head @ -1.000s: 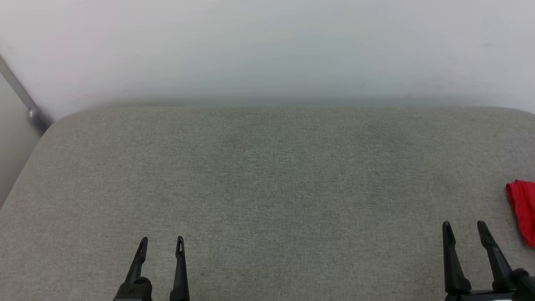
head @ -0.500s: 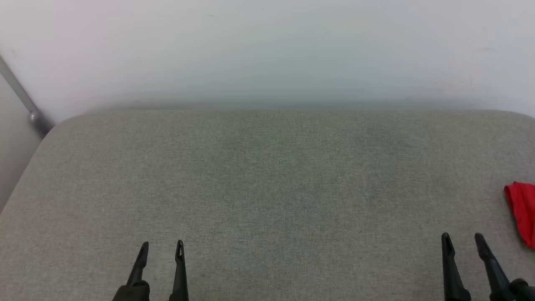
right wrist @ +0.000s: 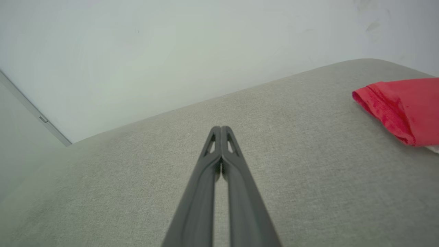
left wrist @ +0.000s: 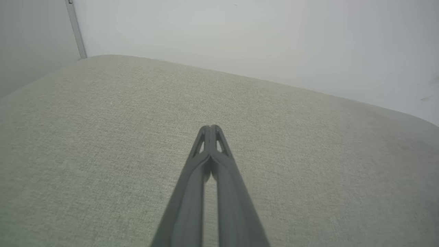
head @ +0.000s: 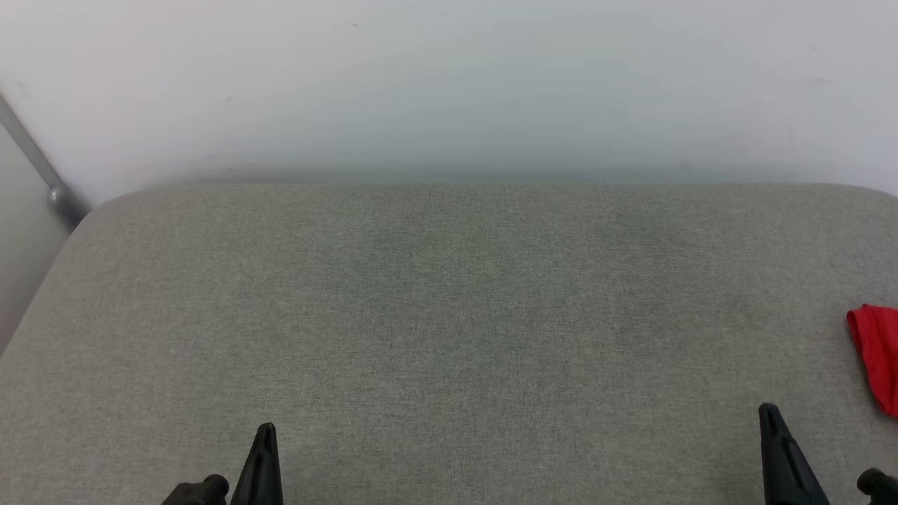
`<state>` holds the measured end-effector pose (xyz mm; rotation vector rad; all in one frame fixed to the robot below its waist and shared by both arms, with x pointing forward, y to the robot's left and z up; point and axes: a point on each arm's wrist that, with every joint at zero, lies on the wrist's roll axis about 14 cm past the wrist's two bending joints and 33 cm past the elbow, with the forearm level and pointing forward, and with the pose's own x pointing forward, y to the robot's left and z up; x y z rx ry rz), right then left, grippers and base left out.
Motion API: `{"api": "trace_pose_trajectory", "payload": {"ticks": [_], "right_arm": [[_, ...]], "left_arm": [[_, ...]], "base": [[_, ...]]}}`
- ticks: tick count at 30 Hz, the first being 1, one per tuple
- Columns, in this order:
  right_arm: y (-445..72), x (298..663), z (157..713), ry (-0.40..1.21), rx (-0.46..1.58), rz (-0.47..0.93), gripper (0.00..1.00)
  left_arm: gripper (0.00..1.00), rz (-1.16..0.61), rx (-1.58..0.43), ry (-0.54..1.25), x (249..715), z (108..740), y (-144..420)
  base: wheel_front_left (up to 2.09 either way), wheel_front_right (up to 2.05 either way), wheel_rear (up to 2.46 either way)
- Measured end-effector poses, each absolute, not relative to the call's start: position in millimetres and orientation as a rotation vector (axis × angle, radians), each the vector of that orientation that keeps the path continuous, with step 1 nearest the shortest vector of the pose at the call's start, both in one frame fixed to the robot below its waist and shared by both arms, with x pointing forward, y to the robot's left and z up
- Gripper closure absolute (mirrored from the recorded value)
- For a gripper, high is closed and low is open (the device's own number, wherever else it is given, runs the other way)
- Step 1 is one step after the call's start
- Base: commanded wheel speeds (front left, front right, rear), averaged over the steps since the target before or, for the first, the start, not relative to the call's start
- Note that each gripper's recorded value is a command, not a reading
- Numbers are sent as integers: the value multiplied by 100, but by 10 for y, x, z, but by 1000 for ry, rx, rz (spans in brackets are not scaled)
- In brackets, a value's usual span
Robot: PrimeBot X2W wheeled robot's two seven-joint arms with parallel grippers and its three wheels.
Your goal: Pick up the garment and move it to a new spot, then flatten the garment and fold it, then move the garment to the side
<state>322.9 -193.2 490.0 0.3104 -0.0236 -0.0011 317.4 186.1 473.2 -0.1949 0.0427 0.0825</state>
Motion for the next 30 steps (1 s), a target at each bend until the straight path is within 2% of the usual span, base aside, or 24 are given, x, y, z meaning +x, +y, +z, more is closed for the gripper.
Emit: {"api": "trace_pose_trajectory", "payload": {"ticks": [30], "right_arm": [[-1990,3484,4894,2,808,-49,100]], "left_arm": [[100,114,-732,84,3424,4714,1965]], "base": [[0,0,0]]}}
